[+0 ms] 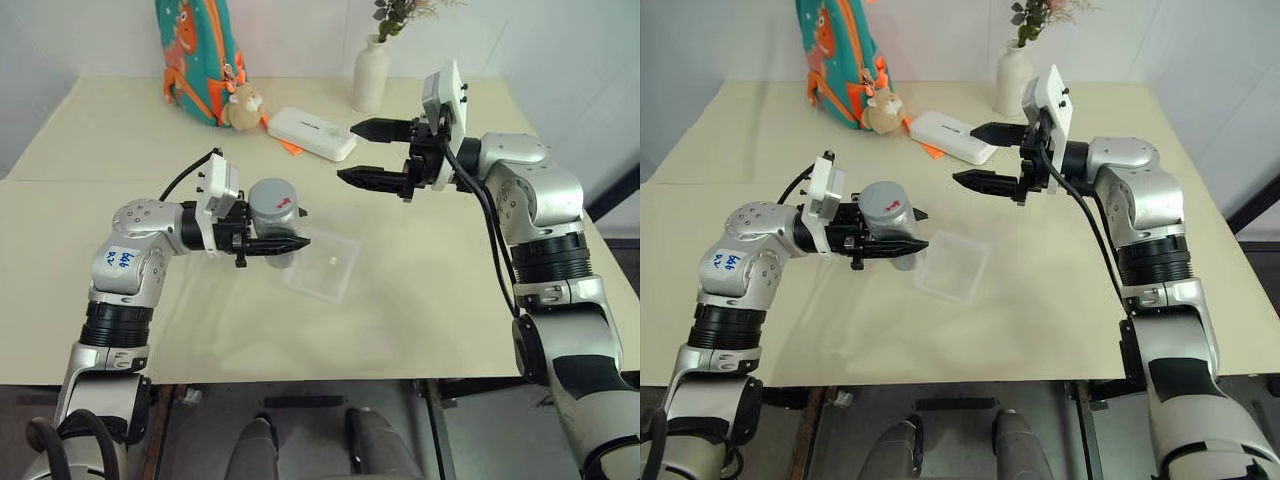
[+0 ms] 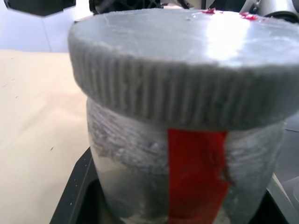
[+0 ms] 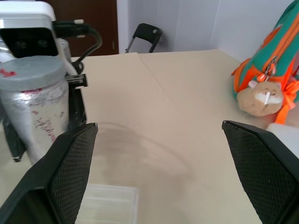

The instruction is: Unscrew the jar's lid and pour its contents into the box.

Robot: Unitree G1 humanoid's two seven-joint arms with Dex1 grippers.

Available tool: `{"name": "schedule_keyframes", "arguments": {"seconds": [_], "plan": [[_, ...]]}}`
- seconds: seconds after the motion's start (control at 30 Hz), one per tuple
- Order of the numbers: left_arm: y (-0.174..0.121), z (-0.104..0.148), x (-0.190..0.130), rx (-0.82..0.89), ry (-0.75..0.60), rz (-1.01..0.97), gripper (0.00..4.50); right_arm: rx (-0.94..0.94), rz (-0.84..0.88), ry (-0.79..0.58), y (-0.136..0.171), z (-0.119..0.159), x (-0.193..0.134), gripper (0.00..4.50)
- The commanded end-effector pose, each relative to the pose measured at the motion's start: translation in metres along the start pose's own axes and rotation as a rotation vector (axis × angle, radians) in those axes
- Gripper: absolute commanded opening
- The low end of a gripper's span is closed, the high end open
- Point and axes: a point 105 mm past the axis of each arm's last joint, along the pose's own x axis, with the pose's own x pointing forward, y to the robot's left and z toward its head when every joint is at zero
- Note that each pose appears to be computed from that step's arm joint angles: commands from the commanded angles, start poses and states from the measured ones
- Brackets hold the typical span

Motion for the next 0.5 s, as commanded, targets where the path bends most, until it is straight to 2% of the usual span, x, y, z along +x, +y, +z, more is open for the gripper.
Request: {"name": "schedule_keyframes", "arguments": {"seconds": [0.03, 0.23, 0.5], "plan": [[-0.002, 0.011, 0.0, 0.052, -0.015, -0.013, 2.0, -0.036, 0.064, -0.077, 0.012, 0.023, 0.0, 4.47], [-0.001, 0.011, 0.0, 0.05, -0.015, -0.012, 2.0, -0.018, 0.171, -0.146, 0.042, 0.04, 0.02, 4.47], [-0.001, 0.009, 0.002, 0.046, -0.016, -0.008, 2.0, -0.019, 0.224, -0.133, 0.069, 0.041, 0.06, 4.47]]}}
